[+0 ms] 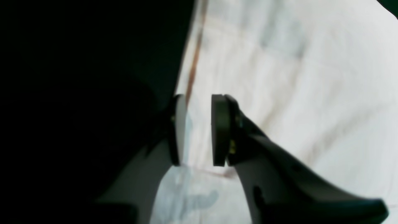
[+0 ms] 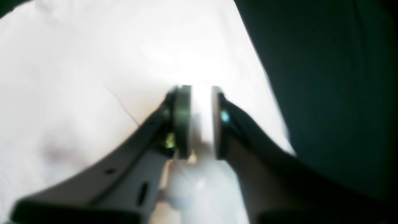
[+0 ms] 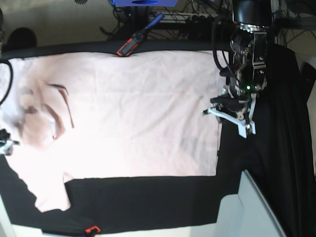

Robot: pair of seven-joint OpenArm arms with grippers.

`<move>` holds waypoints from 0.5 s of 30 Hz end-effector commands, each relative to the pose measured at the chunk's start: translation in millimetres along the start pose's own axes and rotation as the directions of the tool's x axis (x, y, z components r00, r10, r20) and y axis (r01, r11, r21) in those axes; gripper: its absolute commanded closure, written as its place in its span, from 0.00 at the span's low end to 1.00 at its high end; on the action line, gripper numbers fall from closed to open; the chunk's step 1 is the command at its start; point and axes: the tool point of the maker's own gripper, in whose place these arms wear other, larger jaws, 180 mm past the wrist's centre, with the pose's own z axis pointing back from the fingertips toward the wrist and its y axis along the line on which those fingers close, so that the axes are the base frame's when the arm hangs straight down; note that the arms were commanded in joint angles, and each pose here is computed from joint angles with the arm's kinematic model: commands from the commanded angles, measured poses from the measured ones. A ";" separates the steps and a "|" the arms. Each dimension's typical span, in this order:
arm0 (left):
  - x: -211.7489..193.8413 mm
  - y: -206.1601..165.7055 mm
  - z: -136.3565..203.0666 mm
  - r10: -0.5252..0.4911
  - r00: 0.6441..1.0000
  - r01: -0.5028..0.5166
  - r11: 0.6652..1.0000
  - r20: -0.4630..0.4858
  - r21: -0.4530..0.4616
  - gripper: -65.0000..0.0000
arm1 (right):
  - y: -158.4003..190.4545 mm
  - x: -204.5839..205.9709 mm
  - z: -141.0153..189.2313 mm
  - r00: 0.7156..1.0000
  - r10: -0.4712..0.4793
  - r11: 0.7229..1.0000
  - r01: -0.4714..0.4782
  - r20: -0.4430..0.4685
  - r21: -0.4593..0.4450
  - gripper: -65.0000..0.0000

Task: Fold the T-shirt properly
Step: 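Move the left gripper along the shirt's side toward the hem corner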

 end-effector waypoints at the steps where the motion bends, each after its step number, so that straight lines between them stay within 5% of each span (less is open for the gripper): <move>1: 25.0 -3.5 -2.6 0.002 0.998 -0.002 1.000 0.055 -0.010 0.74 | -19.1 22.2 4.6 0.998 0.014 0.999 -0.011 0.054 -0.044 0.71; 8: 24.8 20.9 -44.6 0.079 0.996 -0.076 0.995 -0.039 0.065 0.64 | -10.5 36.6 -19.1 0.993 -0.098 0.995 0.099 0.063 -0.019 0.03; 11: 41.8 14.9 -51.5 0.079 0.997 -0.077 0.995 -0.024 0.056 0.64 | -0.3 57.6 -23.7 0.985 -0.109 0.994 0.110 0.137 0.003 0.03; 15: 80.1 3.4 -54.7 0.081 0.996 -0.082 0.996 0.031 0.033 0.64 | 3.8 57.5 -33.2 0.995 -0.038 0.998 0.043 0.095 -0.050 0.02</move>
